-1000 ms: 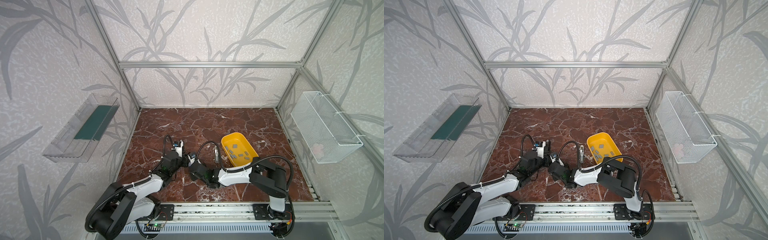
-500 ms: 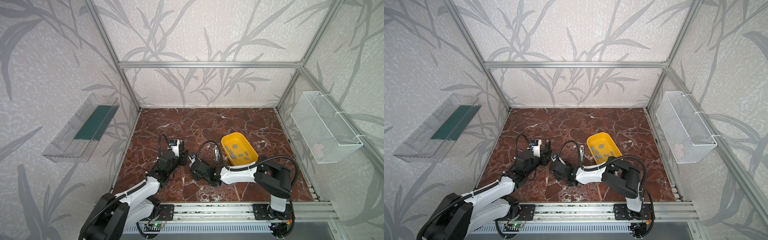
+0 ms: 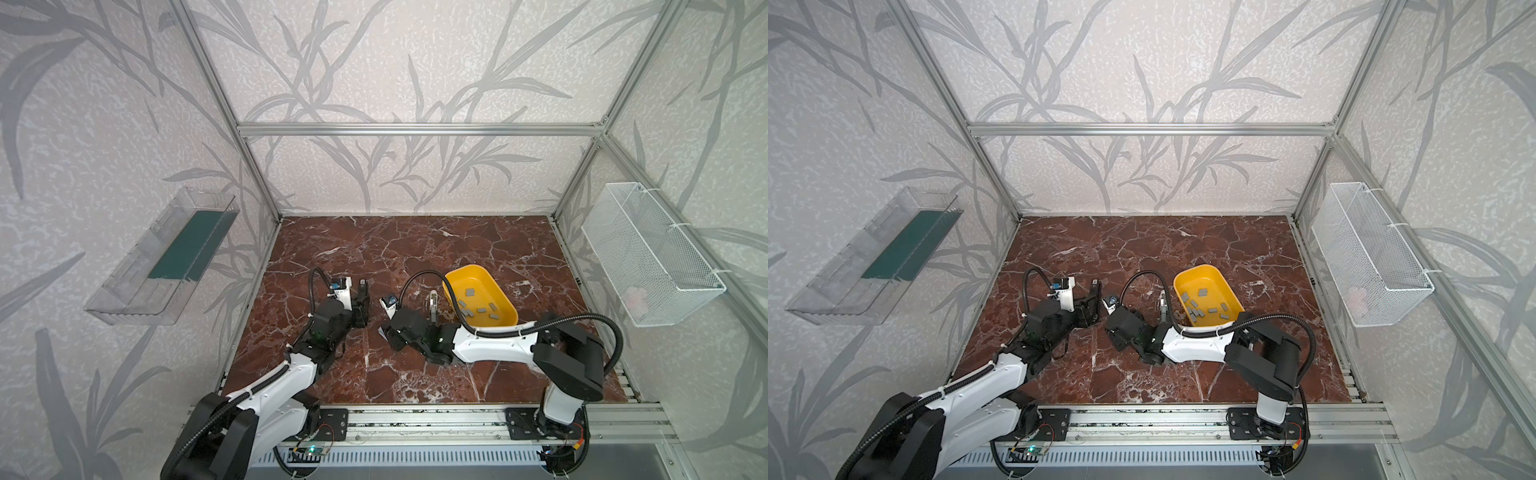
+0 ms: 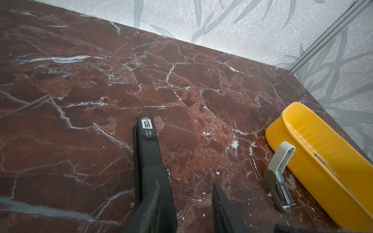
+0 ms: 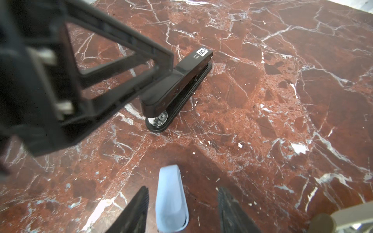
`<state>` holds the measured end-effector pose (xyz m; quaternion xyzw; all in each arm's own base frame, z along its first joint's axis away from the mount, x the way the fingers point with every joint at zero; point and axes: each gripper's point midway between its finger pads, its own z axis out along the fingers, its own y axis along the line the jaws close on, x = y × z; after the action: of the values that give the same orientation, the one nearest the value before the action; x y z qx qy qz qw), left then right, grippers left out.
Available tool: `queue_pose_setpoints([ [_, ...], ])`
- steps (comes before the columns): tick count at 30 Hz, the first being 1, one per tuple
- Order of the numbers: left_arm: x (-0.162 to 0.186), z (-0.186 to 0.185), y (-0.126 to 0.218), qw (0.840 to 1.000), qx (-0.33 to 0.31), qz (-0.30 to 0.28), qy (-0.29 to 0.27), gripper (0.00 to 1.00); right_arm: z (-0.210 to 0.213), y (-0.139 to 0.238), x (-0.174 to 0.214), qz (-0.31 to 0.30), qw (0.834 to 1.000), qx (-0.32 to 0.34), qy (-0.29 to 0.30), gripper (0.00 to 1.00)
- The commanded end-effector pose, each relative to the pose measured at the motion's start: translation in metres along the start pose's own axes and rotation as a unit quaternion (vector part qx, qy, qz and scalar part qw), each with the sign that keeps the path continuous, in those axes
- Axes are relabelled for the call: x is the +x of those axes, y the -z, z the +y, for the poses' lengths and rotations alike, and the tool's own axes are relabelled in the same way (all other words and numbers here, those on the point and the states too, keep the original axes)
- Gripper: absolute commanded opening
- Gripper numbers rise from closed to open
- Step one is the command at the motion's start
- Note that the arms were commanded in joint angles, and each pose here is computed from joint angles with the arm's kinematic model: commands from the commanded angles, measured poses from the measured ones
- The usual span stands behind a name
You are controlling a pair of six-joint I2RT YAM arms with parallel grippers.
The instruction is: Load the staples into the stapler
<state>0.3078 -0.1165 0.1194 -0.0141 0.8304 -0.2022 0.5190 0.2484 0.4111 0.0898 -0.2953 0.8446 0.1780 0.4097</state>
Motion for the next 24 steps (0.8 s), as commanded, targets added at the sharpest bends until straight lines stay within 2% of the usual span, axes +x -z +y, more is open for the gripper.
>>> queue_pose_setpoints([
  [1,-0.001,0.001,0.002,1.0,0.002,-0.003,0.011,0.43,0.01,-0.013,-0.003,-0.001,1.0,-0.018,0.016,0.55],
  [4,-0.001,0.001,0.002,1.0,0.004,-0.002,0.012,0.44,0.013,-0.024,0.005,0.012,0.999,-0.024,0.019,0.5],
  [12,0.0,0.001,0.001,1.0,0.007,0.0,0.012,0.43,0.012,-0.03,0.016,0.025,0.999,-0.025,0.02,0.48],
  [18,0.0,0.0,0.001,1.0,0.009,-0.001,0.012,0.43,0.01,-0.032,0.022,0.031,0.999,-0.02,0.018,0.36],
  [24,0.001,0.0,0.001,1.0,0.011,0.001,0.013,0.43,0.007,-0.032,0.028,0.034,0.999,-0.016,0.015,0.32],
])
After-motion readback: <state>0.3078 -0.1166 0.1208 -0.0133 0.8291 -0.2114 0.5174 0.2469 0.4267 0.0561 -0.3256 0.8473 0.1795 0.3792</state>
